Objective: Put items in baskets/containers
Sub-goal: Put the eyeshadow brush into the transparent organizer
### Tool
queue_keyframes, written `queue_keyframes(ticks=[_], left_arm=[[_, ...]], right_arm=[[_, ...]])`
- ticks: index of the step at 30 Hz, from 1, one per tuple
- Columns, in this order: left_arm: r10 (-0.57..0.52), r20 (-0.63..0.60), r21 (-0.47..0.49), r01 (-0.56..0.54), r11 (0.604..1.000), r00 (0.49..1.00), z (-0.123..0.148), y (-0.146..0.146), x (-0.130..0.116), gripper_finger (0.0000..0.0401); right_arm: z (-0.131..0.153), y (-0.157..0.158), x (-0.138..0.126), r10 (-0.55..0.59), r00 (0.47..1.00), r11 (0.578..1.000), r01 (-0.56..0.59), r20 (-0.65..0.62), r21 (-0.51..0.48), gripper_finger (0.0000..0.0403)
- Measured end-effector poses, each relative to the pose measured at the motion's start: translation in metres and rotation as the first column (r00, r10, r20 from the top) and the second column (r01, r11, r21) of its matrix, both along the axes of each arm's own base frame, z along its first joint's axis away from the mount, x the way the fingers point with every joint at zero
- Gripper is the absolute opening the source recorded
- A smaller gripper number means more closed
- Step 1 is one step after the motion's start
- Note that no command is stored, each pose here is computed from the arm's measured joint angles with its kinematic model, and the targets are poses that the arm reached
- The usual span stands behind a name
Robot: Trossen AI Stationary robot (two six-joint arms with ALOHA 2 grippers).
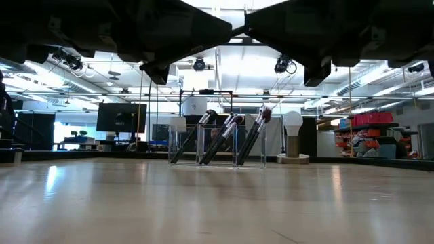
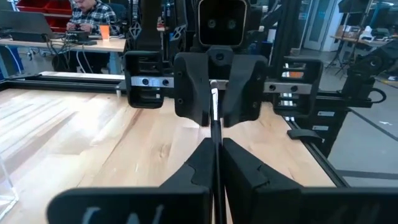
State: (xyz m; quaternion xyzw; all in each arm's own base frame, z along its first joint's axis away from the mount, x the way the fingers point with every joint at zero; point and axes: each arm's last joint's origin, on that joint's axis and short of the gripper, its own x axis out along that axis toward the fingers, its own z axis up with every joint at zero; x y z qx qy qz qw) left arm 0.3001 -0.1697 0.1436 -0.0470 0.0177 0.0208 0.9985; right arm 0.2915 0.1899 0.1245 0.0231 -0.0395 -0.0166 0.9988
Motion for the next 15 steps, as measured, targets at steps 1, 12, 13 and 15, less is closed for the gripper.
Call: queue_keyframes(ticks=[1,12,13,15], left_arm=[[-0.001,0.0,0.0,0.001,1.0,1.0,0.0,0.0,0.0,0.0024],[0.024,0.005,-0.009,-0.024,1.0,1.0,0.001,0.003,0.002,0.0118],[0.022,0.003,-0.008,-0.022,1.0,1.0,0.001,0.003,0.002,0.0134],[0.02,-0.013,0.001,-0.02,1.0,1.0,-0.001,0.003,0.002,0.0165]], right_arm=[[-0.001,0.0,0.0,-0.002,1.0,1.0,0.002,-0.006,-0.001,0.0038],[0.009,-0.007,-0.006,-0.13,0.979,0.99,0.137,-0.154,0.034,0.0007],[0.014,-0.01,-0.009,-0.153,0.969,0.987,0.161,-0.195,0.028,0.0007],[0.028,-0.016,-0.016,-0.182,0.945,0.981,0.195,-0.271,0.02,0.0007]])
